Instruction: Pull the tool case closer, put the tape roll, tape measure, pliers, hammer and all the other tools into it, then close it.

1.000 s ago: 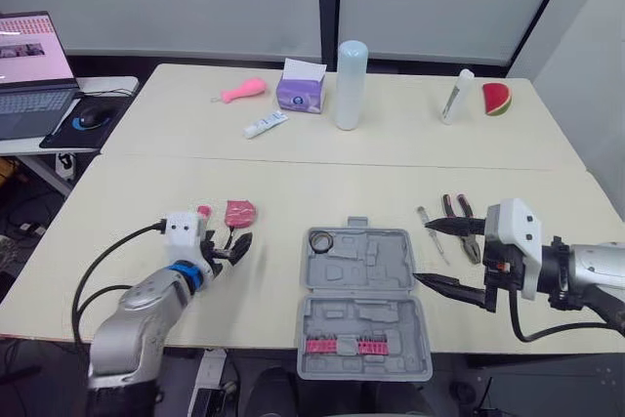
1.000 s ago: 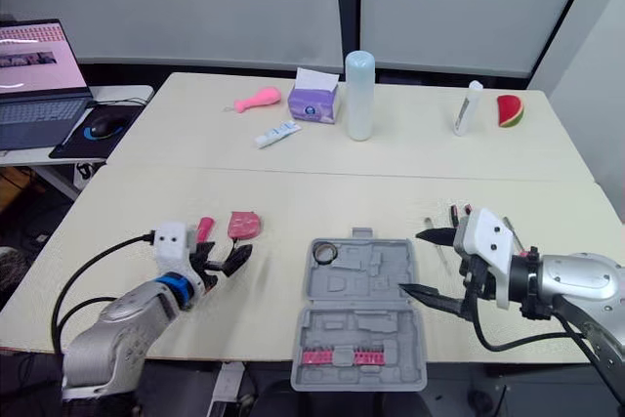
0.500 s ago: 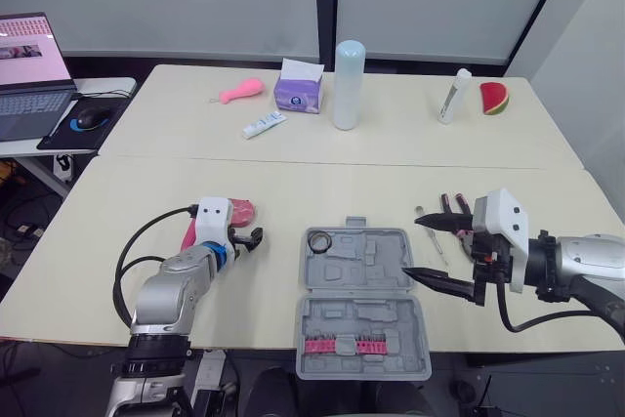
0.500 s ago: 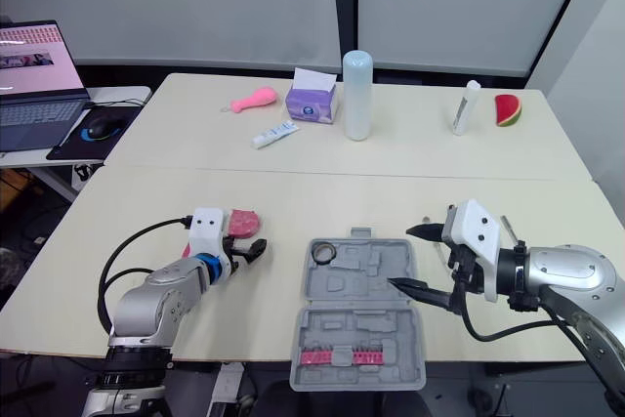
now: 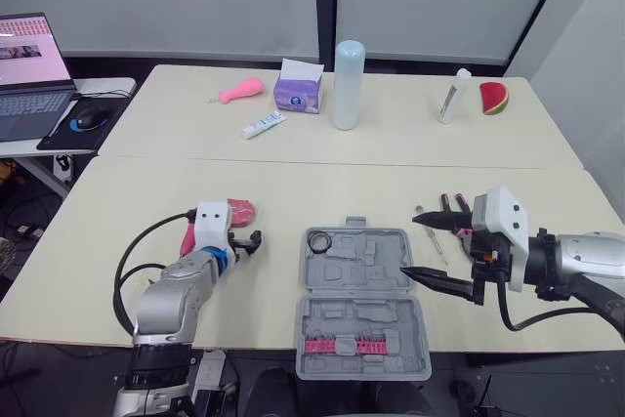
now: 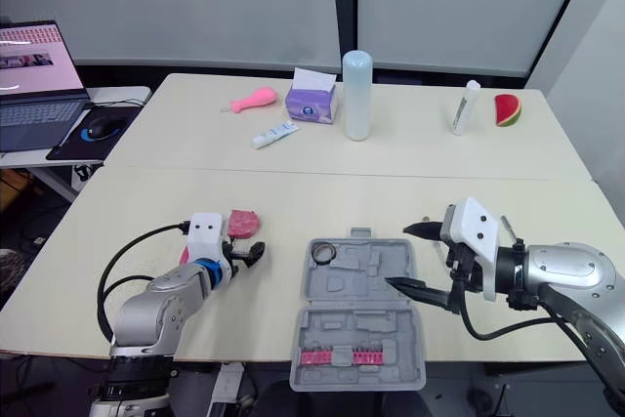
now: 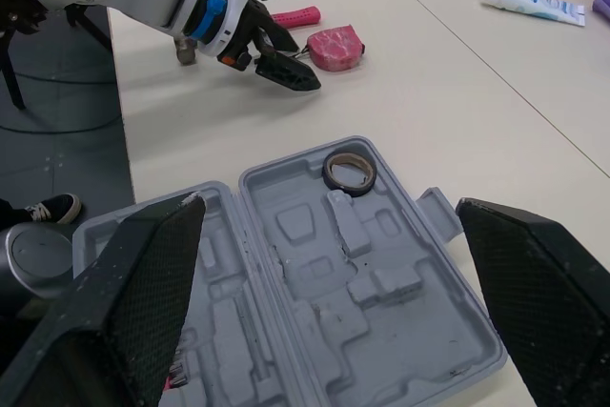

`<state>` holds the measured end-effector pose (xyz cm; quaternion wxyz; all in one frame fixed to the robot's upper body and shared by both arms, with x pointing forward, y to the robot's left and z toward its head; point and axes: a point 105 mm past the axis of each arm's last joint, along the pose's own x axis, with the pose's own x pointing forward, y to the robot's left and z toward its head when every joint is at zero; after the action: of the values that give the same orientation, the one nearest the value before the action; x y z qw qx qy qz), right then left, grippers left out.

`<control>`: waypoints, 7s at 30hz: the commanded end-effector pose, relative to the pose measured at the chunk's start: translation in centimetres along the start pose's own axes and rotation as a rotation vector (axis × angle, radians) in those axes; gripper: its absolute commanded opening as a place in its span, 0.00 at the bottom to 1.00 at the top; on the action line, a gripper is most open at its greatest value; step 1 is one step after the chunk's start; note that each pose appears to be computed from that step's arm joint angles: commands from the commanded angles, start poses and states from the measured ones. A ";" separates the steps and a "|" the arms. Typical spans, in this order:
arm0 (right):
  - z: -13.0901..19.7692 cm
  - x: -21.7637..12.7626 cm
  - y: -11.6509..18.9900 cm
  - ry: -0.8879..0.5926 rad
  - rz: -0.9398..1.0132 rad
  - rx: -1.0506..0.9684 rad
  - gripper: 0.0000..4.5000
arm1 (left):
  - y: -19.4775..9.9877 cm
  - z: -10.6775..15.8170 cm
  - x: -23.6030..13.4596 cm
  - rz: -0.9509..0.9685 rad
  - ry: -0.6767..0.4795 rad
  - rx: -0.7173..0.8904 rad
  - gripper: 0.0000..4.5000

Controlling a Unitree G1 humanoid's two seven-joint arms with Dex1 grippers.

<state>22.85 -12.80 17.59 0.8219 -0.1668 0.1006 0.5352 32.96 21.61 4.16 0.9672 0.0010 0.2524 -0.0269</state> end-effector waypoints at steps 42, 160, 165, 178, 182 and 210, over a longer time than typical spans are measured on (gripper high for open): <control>0.1 -0.4 2.6 0.033 0.095 -0.007 1.00 | -0.6 -7.1 -9.7 -0.559 0.275 0.455 0.00; -1.4 0.3 4.7 0.062 0.054 0.143 1.00 | -5.7 2.5 -10.1 -1.144 -0.201 1.016 0.71; -1.8 3.7 5.2 -0.052 0.029 0.537 1.00 | -9.4 4.2 -10.3 -1.198 -0.268 1.079 0.71; -0.5 9.0 4.6 -0.109 0.122 0.975 1.00 | -11.4 4.2 -10.6 -1.211 -0.305 1.108 0.71; -0.2 9.8 4.3 -0.107 0.152 1.019 1.00 | -11.8 4.3 -10.6 -1.211 -0.335 1.107 0.71; -0.2 9.9 4.9 -0.081 0.208 1.055 0.19 | -12.3 4.3 -10.6 -1.187 -0.476 1.075 0.71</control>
<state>23.38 -3.06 12.22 0.7545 0.2973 0.3468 0.4712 25.09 9.98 12.63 0.6786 0.3297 -0.0283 -0.6558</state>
